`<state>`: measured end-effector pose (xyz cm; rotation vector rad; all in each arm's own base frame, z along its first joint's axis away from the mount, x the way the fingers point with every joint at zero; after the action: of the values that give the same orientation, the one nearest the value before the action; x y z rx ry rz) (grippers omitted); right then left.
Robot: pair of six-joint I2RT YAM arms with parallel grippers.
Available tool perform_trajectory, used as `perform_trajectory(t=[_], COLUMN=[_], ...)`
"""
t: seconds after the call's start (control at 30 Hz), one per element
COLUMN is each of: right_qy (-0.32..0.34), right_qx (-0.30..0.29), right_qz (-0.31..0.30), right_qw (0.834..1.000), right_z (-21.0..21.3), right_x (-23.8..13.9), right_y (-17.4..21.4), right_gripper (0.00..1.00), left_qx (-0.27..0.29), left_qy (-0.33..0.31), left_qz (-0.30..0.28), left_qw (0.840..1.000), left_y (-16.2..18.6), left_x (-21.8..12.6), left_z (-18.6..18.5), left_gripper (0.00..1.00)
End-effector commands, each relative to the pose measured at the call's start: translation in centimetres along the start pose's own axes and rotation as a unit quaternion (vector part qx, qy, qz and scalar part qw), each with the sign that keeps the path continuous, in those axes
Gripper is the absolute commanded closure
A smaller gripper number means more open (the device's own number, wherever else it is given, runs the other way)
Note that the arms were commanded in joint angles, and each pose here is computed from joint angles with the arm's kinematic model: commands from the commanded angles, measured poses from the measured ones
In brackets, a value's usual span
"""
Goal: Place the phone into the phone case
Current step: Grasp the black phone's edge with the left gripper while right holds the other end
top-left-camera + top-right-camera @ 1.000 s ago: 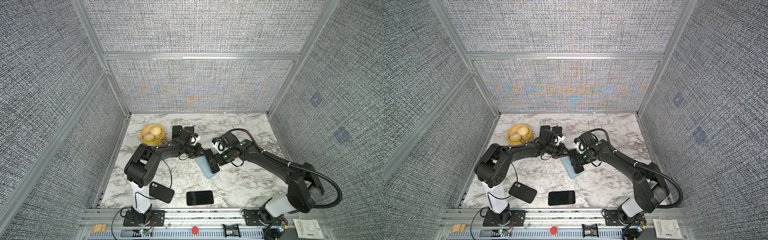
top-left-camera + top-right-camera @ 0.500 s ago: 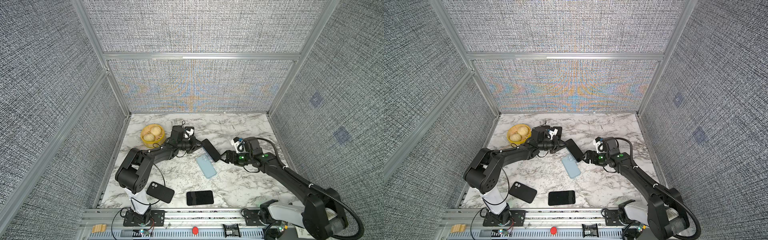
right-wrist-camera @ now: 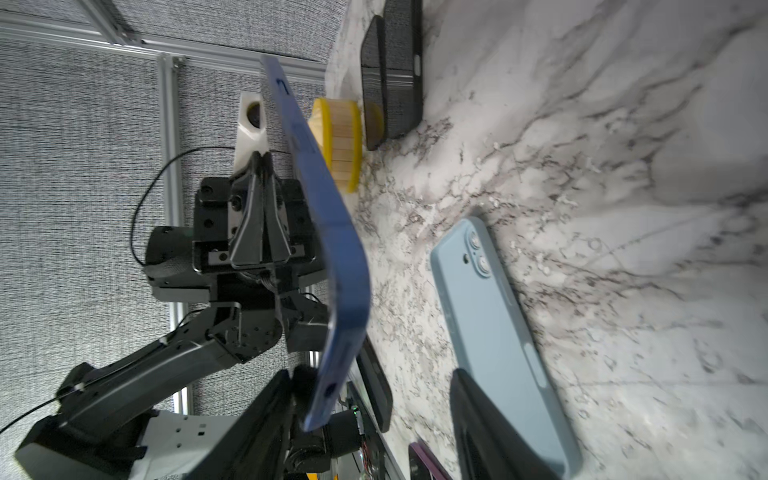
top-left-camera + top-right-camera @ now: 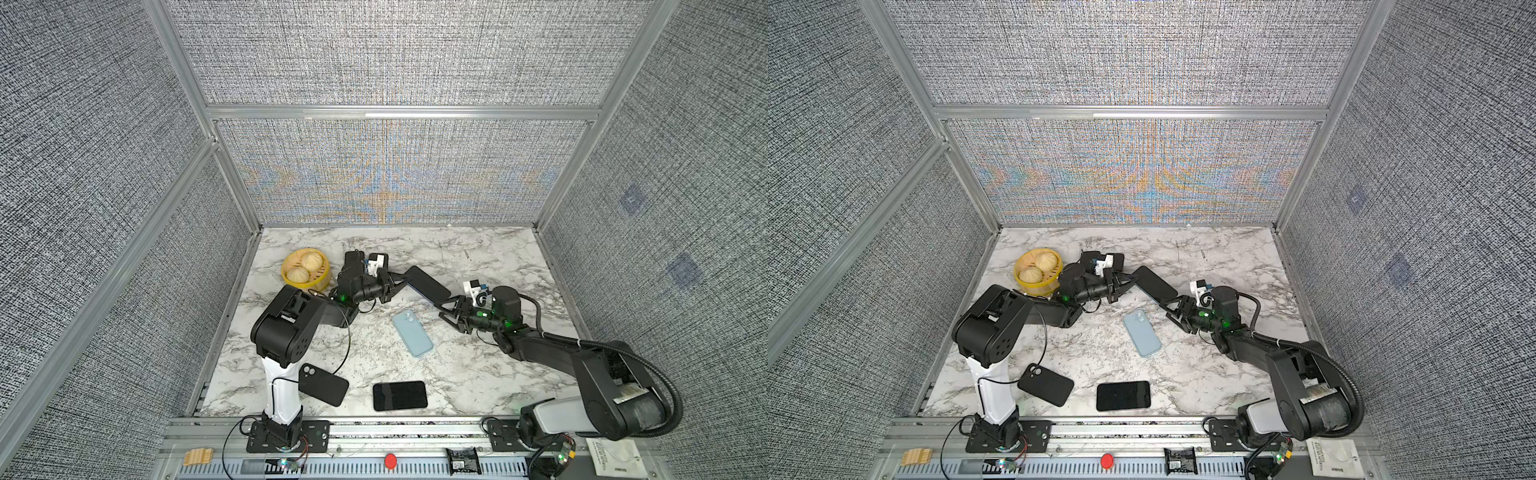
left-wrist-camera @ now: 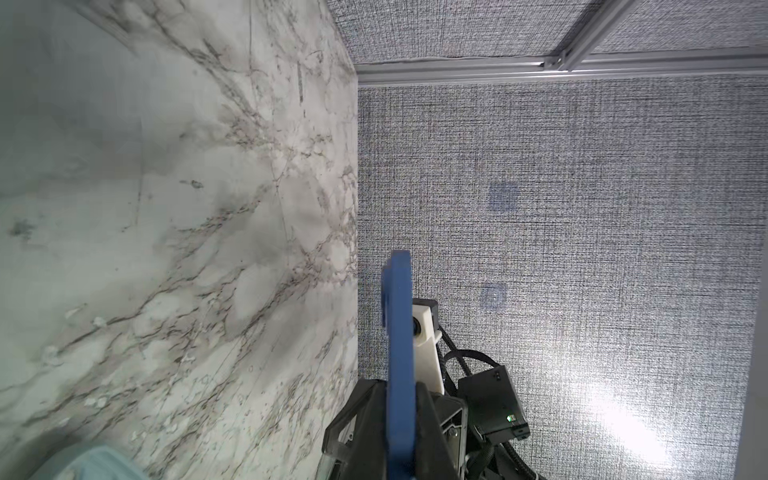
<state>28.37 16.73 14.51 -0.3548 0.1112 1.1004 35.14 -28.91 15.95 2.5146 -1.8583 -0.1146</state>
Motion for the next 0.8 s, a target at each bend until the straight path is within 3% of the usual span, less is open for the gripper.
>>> perform_trajectory(t=[0.0,0.2,0.77], right_qy=[-0.059,-0.083,-0.090], right_qx=[-0.017,-0.015,-0.019], right_qz=[-0.032,-0.055,-0.064], right_qw=[0.998,0.995,0.994], right_z=[2.0,2.1,2.2], right_x=[-0.2,-0.5,-0.4], right_y=[-1.4,-2.6,-3.2], right_gripper=[0.43,0.47,0.73], left_qx=[0.029,0.021,0.018], left_qy=[0.045,0.041,0.039], left_qz=[0.004,0.003,0.004], left_qw=[0.999,0.999,0.999], left_y=[0.3,0.4,0.6], left_x=[-0.3,-0.4,-0.5], left_z=[-2.3,-1.3,-0.8], left_gripper=[1.00,1.00,1.00])
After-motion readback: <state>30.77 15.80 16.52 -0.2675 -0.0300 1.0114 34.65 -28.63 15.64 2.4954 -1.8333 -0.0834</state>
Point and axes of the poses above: each gripper's point midway between its finger pads, its own x axis out along the fingers, its own z axis along the line the jaws close on, y = z × x, the point moved 5 cm from there along -x, back along the fingers, and after that the axes turned 5 degrees about -x, right-handed, at the moved point
